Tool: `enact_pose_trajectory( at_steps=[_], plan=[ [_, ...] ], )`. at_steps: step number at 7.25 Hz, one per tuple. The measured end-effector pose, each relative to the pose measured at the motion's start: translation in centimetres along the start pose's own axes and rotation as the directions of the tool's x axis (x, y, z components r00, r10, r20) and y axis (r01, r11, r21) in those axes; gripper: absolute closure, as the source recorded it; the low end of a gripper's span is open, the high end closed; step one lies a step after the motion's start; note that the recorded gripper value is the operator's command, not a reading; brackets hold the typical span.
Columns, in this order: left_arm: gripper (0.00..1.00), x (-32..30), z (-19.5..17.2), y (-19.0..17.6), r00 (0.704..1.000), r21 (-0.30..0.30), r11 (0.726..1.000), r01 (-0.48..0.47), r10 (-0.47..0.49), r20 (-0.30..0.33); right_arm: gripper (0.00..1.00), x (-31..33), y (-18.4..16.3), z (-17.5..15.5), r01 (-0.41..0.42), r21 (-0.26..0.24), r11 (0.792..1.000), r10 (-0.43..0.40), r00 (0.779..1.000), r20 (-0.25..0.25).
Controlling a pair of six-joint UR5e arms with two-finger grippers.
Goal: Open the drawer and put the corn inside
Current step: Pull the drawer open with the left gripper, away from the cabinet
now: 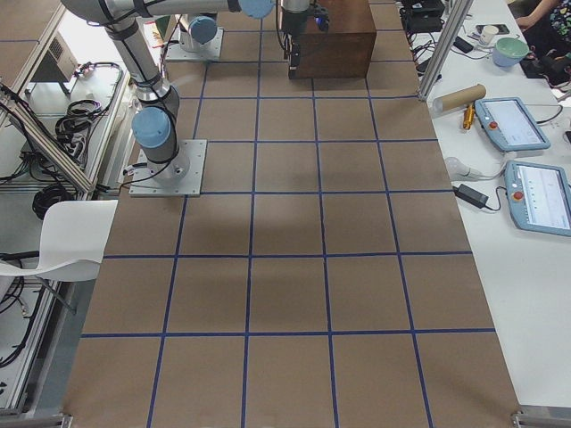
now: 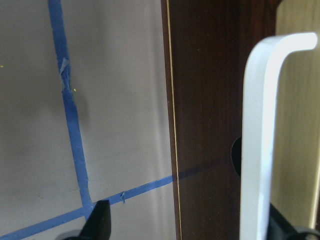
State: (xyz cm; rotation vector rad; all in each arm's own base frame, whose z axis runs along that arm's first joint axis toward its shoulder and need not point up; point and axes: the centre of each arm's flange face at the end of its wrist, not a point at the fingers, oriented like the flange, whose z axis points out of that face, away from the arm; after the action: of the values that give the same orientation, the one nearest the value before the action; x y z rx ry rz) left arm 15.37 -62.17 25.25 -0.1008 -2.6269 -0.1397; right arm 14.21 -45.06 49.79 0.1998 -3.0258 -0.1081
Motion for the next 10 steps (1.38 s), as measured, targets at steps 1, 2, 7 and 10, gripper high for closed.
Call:
enact_pose_trajectory(
  at_steps=[1, 2, 7, 10],
  plan=[
    [0.00, -0.2, -0.1, 0.1, 1.000, -0.002, 1.000, 0.002, -0.002, 0.006, 0.00, 0.0, 0.0, 0.0, 0.000, 0.000, 1.000, 0.000, 1.000, 0.000],
    [0.00, -0.8, -0.4, 0.4, 1.000, -0.001, 1.000, 0.010, -0.010, 0.010, 0.00, 0.0, 0.0, 0.0, 0.000, 0.000, 1.000, 0.000, 1.000, 0.000],
    [0.00, -3.9, -2.0, 1.9, 0.998, 0.023, 0.998, 0.060, -0.060, 0.007, 0.00, 0.0, 0.0, 0.0, 0.000, 0.001, 1.000, 0.000, 1.000, 0.000],
    [0.00, -5.5, -2.9, 2.8, 0.996, 0.039, 0.995, 0.088, -0.088, 0.005, 0.00, 0.0, 0.0, 0.0, 0.000, 0.001, 1.000, 0.000, 1.000, -0.001]
  ],
)
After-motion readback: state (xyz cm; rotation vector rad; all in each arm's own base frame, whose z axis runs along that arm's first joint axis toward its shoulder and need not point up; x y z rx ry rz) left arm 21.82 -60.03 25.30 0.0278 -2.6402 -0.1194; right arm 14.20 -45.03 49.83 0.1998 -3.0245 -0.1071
